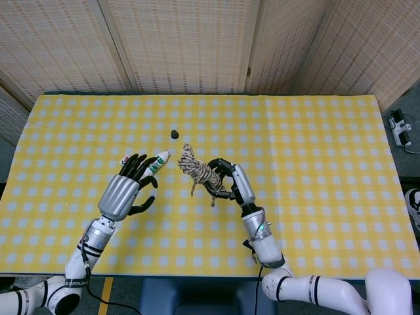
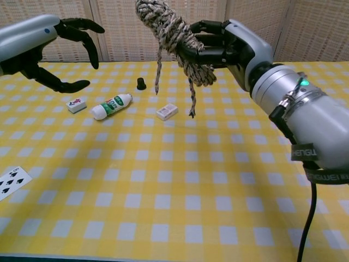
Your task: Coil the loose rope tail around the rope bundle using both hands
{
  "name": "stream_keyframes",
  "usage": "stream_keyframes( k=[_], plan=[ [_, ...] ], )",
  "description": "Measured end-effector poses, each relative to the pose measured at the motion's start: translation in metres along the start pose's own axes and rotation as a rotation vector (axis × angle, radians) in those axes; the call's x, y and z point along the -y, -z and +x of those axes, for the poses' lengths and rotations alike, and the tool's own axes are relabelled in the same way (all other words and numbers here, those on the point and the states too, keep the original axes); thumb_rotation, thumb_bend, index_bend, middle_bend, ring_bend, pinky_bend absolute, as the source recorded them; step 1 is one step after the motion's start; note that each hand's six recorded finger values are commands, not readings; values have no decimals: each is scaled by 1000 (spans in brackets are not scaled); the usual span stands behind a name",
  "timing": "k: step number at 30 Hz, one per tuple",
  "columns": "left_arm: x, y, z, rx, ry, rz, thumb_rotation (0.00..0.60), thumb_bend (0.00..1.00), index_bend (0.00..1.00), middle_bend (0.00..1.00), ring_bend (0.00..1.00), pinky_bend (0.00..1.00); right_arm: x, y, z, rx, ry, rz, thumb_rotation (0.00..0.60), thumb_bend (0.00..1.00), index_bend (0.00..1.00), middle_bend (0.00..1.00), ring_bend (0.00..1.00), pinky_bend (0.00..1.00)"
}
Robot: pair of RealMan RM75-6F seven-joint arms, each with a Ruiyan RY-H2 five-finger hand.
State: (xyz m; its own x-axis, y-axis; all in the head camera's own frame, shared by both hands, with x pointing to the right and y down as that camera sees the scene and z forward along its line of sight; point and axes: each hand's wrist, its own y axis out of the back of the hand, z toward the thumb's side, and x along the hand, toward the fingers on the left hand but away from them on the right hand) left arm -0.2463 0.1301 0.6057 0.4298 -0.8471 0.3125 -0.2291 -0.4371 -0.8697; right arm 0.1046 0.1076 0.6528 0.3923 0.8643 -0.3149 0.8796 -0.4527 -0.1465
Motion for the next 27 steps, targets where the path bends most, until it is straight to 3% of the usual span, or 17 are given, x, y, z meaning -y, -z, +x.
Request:
stream_keyframes(
  k=[4, 10, 18, 27],
  plan=[
    [0, 28, -5, -66, -1, 60, 600, 368, 435, 146, 80, 0, -19, -3, 4, -6, -23, 116, 600, 744, 800, 657, 755, 656],
    [-6, 76, -28, -197, -10, 131, 600, 368, 374, 147, 80, 0, -34, -9, 13, 8, -57, 178, 600, 744, 800, 657, 755, 656],
    [-18, 122, -89, -377, -35, 181, 600, 368, 328, 146, 72, 0, -47, -10, 21, 42, -87, 208, 600, 745, 800, 657, 758, 656],
    [-26, 142, -160, -517, -19, 207, 600, 368, 303, 146, 63, 0, -53, -4, 27, 70, -102, 224, 600, 745, 800, 657, 760, 656]
  ],
)
